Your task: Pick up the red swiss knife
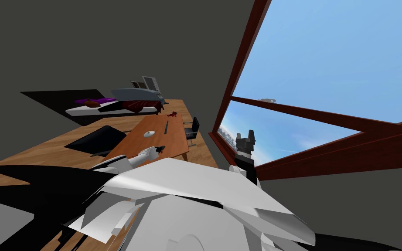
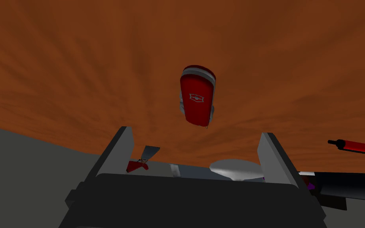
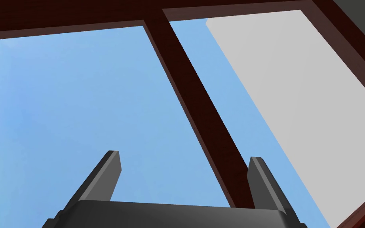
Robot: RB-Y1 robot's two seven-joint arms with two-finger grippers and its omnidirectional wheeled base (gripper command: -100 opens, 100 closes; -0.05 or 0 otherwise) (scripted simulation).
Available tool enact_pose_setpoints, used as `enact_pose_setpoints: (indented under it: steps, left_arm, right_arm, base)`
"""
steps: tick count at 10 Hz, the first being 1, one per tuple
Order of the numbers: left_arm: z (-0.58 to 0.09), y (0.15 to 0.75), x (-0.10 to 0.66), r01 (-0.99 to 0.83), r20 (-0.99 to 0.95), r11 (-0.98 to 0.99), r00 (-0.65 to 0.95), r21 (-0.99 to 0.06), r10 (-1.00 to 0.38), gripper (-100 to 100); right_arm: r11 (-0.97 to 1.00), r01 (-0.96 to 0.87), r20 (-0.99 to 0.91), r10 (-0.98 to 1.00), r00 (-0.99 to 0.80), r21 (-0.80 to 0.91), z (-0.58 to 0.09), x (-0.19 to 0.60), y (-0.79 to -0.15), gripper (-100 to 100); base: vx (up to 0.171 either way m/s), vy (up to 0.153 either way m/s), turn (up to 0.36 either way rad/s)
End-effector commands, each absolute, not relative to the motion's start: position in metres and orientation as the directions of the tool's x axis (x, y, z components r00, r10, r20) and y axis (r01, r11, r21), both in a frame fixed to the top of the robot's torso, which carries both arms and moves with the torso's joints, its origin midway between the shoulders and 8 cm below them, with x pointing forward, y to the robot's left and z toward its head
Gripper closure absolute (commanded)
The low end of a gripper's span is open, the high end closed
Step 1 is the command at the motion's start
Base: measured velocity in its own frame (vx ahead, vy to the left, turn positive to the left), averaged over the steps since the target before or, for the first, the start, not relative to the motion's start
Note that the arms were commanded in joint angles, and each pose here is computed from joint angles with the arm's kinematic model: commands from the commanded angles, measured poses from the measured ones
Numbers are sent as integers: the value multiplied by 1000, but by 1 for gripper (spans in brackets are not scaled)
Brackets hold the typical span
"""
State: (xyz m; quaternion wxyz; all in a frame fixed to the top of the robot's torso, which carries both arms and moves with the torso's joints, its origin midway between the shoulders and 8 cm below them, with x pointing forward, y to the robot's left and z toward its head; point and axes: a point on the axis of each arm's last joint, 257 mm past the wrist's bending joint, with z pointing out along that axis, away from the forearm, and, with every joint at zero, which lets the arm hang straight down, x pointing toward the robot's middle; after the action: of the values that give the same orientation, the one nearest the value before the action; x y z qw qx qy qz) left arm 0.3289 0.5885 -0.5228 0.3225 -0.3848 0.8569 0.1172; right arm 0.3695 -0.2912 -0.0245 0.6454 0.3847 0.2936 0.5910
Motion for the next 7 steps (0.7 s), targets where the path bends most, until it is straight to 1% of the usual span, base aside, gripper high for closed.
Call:
enact_pose_setpoints:
  steps: [1, 2, 3, 7]
  left_arm:
    - [-523, 588, 329, -735, -643, 676, -496, -47, -584, -100]
    - [-523, 589, 329, -736, -643, 676, -496, -46, -584, 0]
    - [-526, 588, 329, -735, -646, 676, -494, -47, -583, -100]
    - [-535, 583, 326, -735, -646, 676, -493, -48, -582, -100]
  right_arm:
    - [5, -537, 76, 989, 129, 844, -24, 369, -291, 0]
    - [6, -537, 76, 989, 129, 844, -24, 369, -291, 0]
    - [6, -537, 76, 989, 129, 844, -24, 369, -291, 0]
    - [6, -537, 76, 989, 129, 844, -25, 369, -291, 0]
  base:
    - [11, -18, -4]
    - [0, 0, 0]
    - [18, 16, 0]
    - [28, 37, -2]
